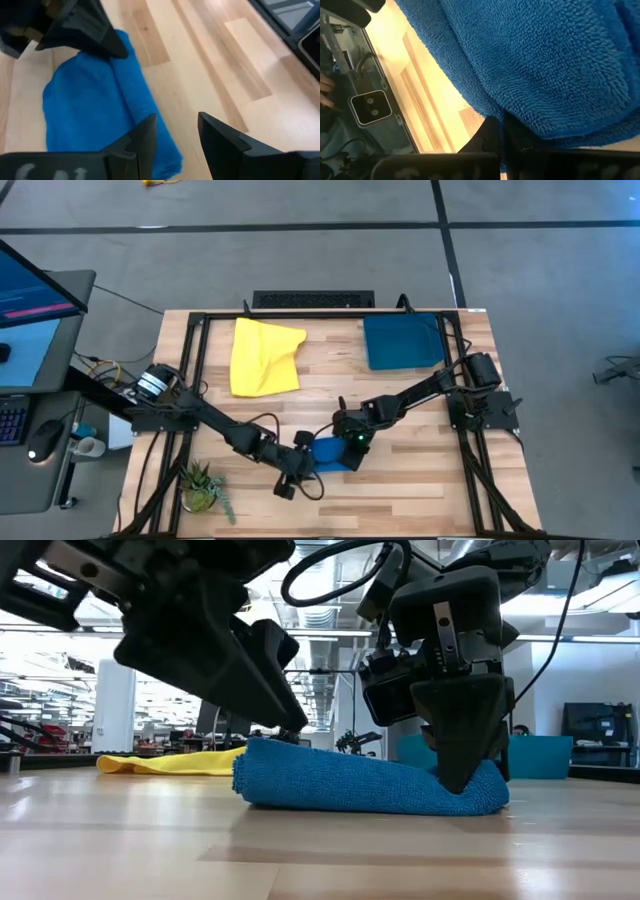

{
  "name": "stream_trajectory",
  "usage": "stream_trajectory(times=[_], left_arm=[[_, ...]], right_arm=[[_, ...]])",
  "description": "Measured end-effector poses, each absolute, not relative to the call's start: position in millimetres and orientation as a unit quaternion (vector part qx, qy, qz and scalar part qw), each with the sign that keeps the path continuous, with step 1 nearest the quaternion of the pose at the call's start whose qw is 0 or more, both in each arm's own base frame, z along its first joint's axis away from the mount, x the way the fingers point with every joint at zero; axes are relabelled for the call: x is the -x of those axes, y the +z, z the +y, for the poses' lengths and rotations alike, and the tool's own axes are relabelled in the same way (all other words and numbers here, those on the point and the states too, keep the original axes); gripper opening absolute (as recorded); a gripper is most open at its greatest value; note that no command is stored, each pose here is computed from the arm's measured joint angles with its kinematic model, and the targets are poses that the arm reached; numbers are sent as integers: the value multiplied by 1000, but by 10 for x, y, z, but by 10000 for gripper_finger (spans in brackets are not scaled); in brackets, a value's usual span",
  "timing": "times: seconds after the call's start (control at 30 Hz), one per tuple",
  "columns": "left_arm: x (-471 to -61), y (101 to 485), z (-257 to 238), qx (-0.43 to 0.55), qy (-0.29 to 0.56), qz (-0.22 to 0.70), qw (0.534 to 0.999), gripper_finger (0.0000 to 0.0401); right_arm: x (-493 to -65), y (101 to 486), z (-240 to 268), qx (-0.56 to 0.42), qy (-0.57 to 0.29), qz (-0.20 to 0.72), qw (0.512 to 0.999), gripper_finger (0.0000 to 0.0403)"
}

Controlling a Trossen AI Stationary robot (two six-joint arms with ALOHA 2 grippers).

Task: Roll microfiber towels into tight, uniform cylinder then place into a basket
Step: Roll the blue microfiber cloth

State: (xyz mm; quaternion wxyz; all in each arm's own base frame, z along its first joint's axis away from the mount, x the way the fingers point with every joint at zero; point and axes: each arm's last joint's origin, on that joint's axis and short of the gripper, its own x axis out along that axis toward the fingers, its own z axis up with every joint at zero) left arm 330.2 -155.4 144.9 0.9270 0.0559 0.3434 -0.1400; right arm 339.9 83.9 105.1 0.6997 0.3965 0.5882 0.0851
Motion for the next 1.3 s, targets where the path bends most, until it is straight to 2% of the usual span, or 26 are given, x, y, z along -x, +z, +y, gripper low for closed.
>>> stream_trajectory(times=[0.17,0.4,0.57,0.9,1.03,1.3], left_arm=[[-3314,1456,-1559,-51,-151,337,928,137],[-3395,1180,-1468,-35,-165,373,912,137],[-3418,1163,-1421,-26,-158,377,913,137],[-3397,1179,-1408,-54,-101,376,920,137],[-3402,1171,-1347,-26,-73,390,918,137],[-3379,1140,-1221,60,-16,436,898,137]], right_arm=[[-3400,1050,837,-397,86,588,699,16],[-3402,1049,823,-399,85,587,699,13],[-3401,1050,823,-399,86,588,698,15],[-3398,1049,828,-399,86,590,697,15],[-3396,1047,827,-399,85,591,696,13],[-3410,1052,868,-374,97,578,719,61]])
